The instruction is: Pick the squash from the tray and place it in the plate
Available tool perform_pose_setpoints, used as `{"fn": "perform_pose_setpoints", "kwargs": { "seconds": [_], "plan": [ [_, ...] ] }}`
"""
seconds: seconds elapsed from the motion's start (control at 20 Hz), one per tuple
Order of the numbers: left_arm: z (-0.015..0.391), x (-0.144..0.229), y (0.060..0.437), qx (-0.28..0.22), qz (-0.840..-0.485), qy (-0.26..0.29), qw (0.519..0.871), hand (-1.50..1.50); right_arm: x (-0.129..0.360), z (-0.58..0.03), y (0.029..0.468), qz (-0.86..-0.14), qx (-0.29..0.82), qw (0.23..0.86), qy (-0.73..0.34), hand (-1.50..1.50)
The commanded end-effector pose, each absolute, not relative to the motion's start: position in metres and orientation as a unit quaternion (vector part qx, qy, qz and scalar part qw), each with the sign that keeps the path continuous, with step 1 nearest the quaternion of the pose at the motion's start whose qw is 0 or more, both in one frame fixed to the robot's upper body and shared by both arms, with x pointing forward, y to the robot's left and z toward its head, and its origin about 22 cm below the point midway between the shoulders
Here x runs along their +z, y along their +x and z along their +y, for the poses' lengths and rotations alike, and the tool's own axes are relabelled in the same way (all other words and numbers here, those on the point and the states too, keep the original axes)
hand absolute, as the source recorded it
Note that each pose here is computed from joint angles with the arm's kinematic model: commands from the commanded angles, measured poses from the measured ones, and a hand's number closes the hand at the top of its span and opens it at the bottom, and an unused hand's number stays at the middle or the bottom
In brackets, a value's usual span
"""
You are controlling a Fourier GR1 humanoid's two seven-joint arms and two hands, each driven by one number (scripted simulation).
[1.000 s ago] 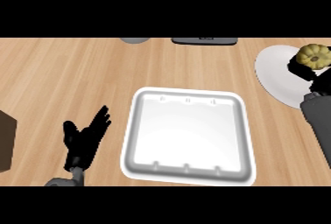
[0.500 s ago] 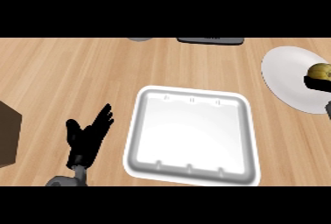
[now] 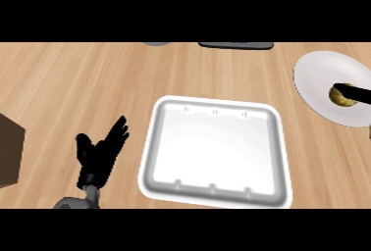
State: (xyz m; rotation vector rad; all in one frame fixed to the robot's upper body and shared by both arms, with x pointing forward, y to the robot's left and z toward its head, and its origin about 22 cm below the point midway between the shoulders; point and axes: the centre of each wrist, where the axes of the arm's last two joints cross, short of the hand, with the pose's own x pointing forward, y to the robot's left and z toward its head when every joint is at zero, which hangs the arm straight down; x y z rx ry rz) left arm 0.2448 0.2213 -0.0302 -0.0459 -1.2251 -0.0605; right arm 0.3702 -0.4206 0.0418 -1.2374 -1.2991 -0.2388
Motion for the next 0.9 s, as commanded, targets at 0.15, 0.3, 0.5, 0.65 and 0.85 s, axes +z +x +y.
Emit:
{"fn": "perform_pose_setpoints", "kwargs": {
  "seconds": [0.15,0.3,0.5,0.65,0.85],
  "plan": [
    [0.226,-0.033,0.241,-0.024,-0.572,-0.018,0.82,0.0,0.034,-0.435,0.358,-0.62,-0.208,0.572,-0.495,-1.5],
    [0.224,-0.036,0.239,-0.015,-0.568,-0.018,0.823,0.0,0.021,-0.459,0.334,-0.634,-0.232,0.568,-0.471,-1.5],
    [0.226,-0.03,0.249,-0.01,-0.573,-0.006,0.82,0.0,0.02,-0.477,0.321,-0.665,-0.218,0.587,-0.408,-1.5],
    [0.211,-0.02,0.252,-0.012,-0.565,-0.003,0.825,0.0,0.006,-0.488,0.301,-0.682,-0.206,0.599,-0.366,-1.5],
    [0.236,-0.036,0.238,-0.015,-0.559,-0.005,0.829,0.0,-0.019,-0.504,0.262,-0.683,-0.171,0.618,-0.35,-1.5]
  ]
}}
